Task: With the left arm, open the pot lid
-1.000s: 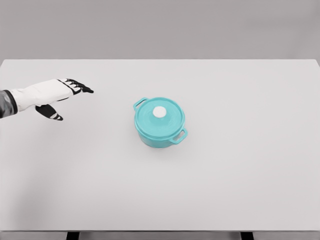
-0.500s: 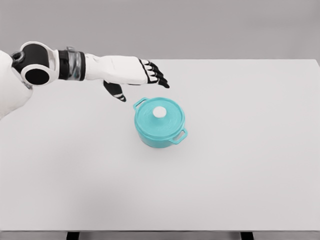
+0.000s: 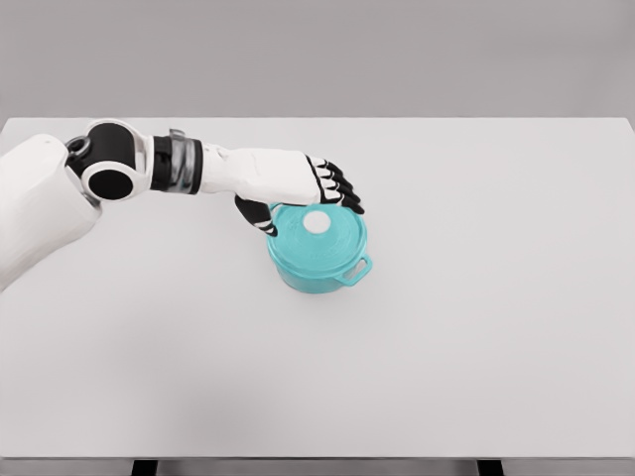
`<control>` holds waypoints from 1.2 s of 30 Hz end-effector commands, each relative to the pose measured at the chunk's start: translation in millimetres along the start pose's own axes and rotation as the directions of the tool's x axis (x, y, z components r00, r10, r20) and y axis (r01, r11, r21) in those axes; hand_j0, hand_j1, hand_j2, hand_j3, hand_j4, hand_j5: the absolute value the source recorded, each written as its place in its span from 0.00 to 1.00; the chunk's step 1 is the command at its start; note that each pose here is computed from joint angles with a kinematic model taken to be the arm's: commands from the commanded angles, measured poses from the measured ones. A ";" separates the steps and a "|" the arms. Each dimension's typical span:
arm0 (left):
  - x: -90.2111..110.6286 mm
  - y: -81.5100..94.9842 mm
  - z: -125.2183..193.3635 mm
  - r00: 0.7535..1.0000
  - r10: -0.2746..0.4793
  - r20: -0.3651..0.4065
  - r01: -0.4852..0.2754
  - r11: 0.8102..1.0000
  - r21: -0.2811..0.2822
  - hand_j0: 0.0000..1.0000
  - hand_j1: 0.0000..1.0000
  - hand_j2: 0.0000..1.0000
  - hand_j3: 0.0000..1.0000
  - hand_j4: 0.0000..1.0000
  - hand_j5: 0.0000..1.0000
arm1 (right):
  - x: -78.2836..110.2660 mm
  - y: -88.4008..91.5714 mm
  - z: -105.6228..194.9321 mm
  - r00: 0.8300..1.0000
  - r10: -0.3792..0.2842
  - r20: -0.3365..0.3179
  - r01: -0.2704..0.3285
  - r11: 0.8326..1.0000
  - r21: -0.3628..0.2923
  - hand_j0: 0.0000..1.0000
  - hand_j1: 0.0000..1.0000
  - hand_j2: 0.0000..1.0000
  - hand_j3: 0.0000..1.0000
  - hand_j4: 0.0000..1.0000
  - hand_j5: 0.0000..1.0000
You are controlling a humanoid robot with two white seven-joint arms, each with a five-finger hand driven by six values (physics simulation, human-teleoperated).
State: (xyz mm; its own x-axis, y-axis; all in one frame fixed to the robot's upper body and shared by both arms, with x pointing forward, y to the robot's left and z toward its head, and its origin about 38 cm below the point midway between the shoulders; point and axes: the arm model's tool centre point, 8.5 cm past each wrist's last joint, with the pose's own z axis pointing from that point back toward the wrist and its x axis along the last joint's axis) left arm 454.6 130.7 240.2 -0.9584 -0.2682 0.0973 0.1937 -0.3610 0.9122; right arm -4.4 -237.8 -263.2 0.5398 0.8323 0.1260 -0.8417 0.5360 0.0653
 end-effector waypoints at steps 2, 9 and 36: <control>-0.8 -1.6 -1.9 1.000 -0.010 -0.008 0.010 1.000 -0.013 0.97 0.97 0.97 0.97 0.97 0.97 | -0.2 0.0 0.0 1.000 0.000 0.000 0.000 1.000 0.000 1.00 1.00 1.00 1.00 1.00 1.00; 0.5 -0.9 -6.1 1.000 -0.021 -0.007 0.021 1.000 -0.017 0.89 0.89 0.89 0.89 0.89 0.89 | 0.3 -0.2 0.0 1.000 0.000 0.001 0.000 1.000 0.000 1.00 1.00 1.00 1.00 1.00 1.00; -1.3 -7.1 -15.9 0.998 -0.055 -0.025 0.054 0.997 -0.053 0.89 0.89 0.89 0.89 0.89 0.89 | -0.2 0.0 0.0 1.000 0.000 0.000 0.000 1.000 0.000 1.00 1.00 1.00 1.00 1.00 1.00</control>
State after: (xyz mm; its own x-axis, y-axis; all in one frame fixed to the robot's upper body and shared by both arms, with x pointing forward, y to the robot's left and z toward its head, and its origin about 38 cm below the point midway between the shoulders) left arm 457.6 119.1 226.0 -0.9627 -0.2687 0.0332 0.1502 -0.4278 0.8913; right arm -4.4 -237.8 -263.2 0.5398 0.8323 0.1260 -0.8417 0.5360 0.0653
